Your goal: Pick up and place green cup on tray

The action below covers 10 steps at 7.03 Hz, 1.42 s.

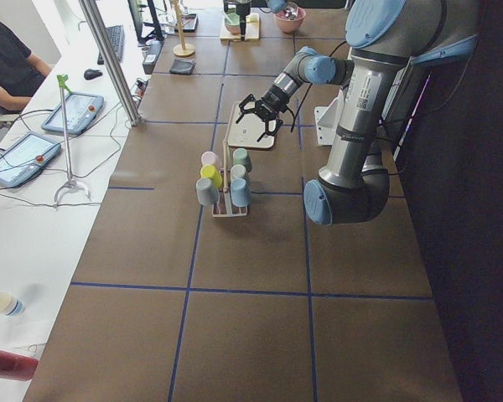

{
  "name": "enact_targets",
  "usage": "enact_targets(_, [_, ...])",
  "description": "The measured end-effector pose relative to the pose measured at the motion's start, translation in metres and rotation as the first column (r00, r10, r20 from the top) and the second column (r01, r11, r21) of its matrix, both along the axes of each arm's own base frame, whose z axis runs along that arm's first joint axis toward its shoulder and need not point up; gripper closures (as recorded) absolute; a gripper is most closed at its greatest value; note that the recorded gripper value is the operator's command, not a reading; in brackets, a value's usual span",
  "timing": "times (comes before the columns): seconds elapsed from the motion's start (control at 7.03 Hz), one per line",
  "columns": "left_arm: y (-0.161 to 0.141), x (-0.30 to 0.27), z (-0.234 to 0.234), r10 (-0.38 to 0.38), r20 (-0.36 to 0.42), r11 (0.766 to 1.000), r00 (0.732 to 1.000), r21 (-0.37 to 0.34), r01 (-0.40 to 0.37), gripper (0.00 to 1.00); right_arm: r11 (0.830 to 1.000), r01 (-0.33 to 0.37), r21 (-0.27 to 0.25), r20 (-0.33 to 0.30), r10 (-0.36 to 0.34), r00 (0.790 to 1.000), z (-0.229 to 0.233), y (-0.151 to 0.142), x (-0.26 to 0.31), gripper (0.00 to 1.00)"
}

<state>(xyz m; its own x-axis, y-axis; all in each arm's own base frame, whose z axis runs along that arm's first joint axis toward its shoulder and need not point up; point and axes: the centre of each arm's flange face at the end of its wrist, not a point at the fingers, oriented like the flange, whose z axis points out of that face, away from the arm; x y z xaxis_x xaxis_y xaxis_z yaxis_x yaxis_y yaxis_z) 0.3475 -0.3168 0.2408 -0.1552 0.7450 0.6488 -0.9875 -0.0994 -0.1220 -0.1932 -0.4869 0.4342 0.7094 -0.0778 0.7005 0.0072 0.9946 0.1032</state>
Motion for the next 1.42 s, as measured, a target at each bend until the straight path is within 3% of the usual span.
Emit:
enact_targets(0.28, [0.018, 0.049, 0.003, 0.073, 0.091, 0.996, 0.993, 0.048, -0.078, 0.0, 1.0, 0.004, -0.014, 0.007, -0.004, 1.0, 0.005, 0.001, 0.004, 0.0])
enact_targets(0.71, [0.022, 0.07, 0.012, 0.076, 0.137, 0.993, 0.988, 0.075, -0.087, 0.0, 1.0, 0.001, -0.031, 0.022, 0.0, 1.0, 0.008, 0.001, 0.011, 0.0])
enact_targets(1.0, [0.026, 0.093, 0.03, 0.096, 0.245, 0.981, 0.965, 0.14, -0.133, 0.0, 1.0, 0.0, -0.031, 0.028, 0.001, 1.0, 0.007, 0.001, 0.013, 0.0])
enact_targets(1.42, [0.036, 0.13, 0.074, 0.108, 0.405, 0.955, 0.908, 0.21, -0.207, 0.0, 0.999, -0.003, -0.036, 0.033, 0.005, 0.999, 0.006, 0.001, 0.014, 0.0])
